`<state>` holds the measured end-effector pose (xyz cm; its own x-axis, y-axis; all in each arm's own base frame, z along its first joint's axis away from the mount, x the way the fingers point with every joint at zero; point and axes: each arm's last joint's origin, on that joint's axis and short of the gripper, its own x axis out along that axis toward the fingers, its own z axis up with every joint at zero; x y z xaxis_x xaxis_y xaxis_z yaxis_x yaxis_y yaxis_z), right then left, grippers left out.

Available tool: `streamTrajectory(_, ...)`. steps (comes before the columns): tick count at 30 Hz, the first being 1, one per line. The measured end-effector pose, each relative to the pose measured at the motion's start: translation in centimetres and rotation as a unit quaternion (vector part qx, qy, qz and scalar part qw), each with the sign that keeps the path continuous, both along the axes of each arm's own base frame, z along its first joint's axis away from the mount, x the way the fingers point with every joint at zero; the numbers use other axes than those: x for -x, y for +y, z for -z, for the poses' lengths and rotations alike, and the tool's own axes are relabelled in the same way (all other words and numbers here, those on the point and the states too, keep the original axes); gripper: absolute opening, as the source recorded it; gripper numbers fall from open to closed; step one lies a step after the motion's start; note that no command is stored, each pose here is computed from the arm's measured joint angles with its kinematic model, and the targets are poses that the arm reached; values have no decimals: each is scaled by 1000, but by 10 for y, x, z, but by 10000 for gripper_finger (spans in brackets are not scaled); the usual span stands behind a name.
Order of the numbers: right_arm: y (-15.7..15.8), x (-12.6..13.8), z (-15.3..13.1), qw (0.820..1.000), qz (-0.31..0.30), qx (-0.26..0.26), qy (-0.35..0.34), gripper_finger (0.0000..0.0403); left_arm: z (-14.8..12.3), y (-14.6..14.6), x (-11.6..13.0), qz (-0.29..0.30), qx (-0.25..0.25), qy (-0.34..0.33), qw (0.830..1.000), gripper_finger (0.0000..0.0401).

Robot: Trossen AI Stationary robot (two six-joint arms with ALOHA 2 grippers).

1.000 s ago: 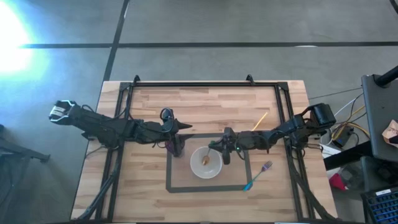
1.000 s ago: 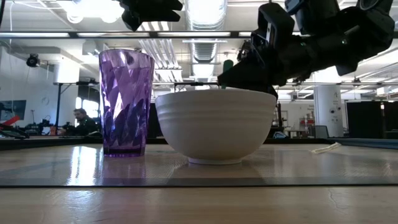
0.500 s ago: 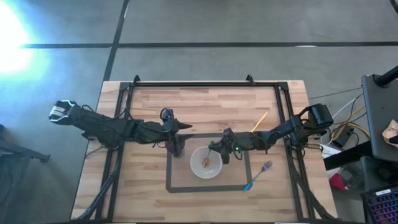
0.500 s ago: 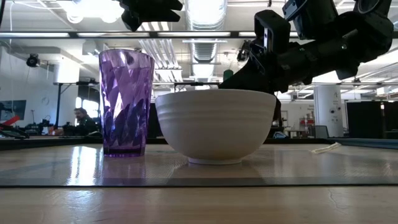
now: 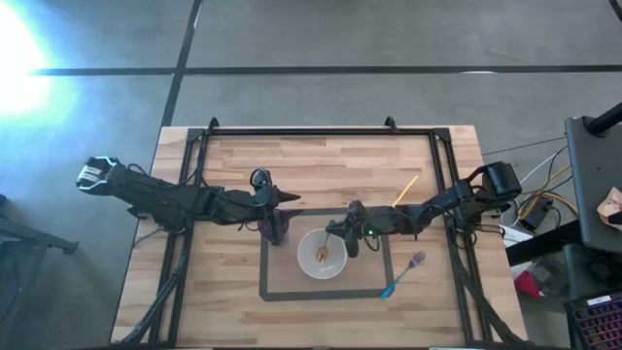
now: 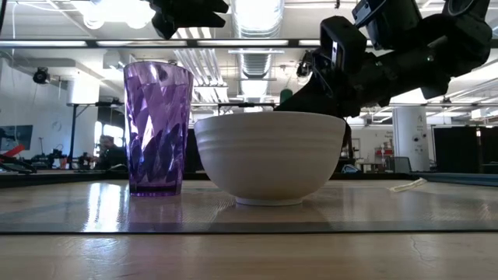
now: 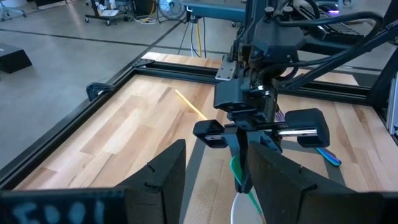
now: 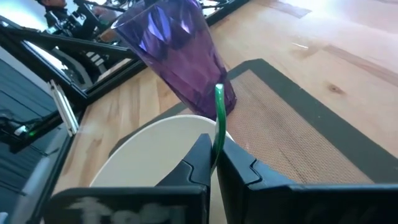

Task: Pick & Place Utensil
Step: Put the green spoon into the white bowl

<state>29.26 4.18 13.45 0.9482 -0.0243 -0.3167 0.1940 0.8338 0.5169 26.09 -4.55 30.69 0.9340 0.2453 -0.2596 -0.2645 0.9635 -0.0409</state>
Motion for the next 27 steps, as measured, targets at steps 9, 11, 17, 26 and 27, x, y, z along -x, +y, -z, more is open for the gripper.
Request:
streamTrajectory(9,-1,1,2,999,-5,29,14,10,0,0,0,0,-1,0,1000,167)
streamTrajectory(11,-1,1,3,999,-4,32,18,13,0,0,0,1,-3,1,1000,167)
streamTrajectory(17,-4,2,6,999,1,38,32,30,0,0,0,1,-3,1,1000,167)
streamTrajectory(26,-4,4,8,998,-2,40,44,59,0,0,0,0,1,0,1000,167)
streamTrajectory(27,-4,4,8,998,-2,40,44,64,0,0,0,0,1,0,1000,167)
